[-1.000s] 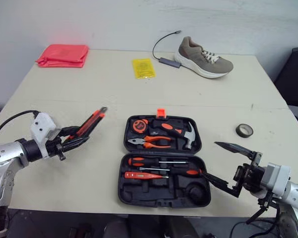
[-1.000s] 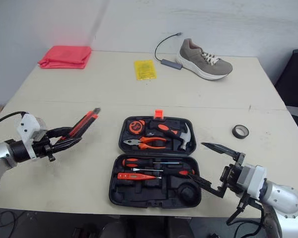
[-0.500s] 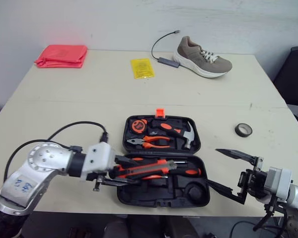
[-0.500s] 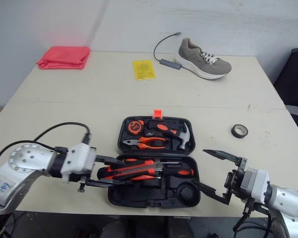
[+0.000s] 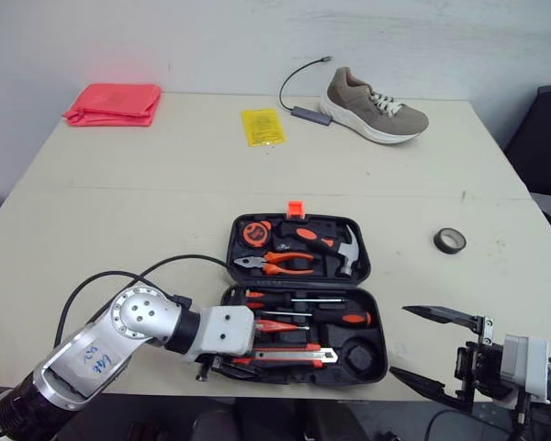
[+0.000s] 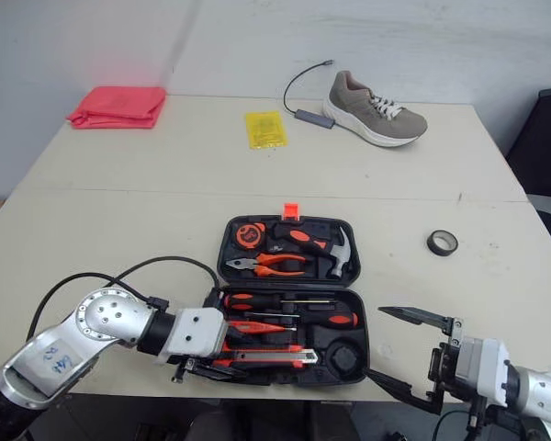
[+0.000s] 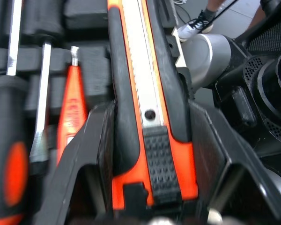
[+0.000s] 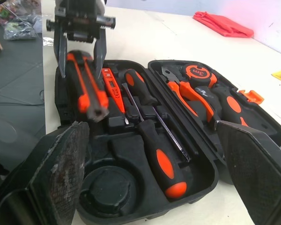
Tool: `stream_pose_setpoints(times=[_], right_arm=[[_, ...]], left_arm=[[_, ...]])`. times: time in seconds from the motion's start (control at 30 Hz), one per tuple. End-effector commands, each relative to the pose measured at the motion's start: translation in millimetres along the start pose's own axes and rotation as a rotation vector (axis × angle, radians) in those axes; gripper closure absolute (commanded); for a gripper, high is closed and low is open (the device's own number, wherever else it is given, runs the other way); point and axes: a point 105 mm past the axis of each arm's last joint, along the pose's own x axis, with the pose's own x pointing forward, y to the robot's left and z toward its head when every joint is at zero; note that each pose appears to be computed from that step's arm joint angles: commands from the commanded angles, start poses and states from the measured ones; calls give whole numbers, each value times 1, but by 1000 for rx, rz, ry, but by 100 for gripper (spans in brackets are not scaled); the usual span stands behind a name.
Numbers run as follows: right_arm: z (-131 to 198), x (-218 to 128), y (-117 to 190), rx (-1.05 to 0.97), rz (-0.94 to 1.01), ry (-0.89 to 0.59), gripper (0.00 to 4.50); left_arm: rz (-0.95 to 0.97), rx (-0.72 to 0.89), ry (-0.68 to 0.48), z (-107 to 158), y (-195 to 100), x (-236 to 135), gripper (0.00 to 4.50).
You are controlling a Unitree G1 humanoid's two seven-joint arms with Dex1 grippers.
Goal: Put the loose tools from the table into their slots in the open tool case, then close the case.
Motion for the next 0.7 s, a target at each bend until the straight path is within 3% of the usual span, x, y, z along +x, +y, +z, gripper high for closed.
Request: stream_pose_setpoints(times=[0.03, 0.27, 0.6, 0.63, 0.7], right_arm=[[10, 0, -1, -35, -1, -17, 0], [10, 1, -1, -40, -16, -17, 0], [9, 2, 0, -40, -35, -18, 0], [9, 2, 0, -40, -36, -18, 0], [8, 2, 0, -38, -38, -18, 0]], left_arm=[[-3, 67, 27, 2, 1, 5, 293], [70, 44, 77, -7, 13, 6, 293], [26, 33, 38, -2, 11, 14, 293], [17, 25, 21, 1, 10, 14, 213], [37, 52, -16, 7, 14, 13, 150]])
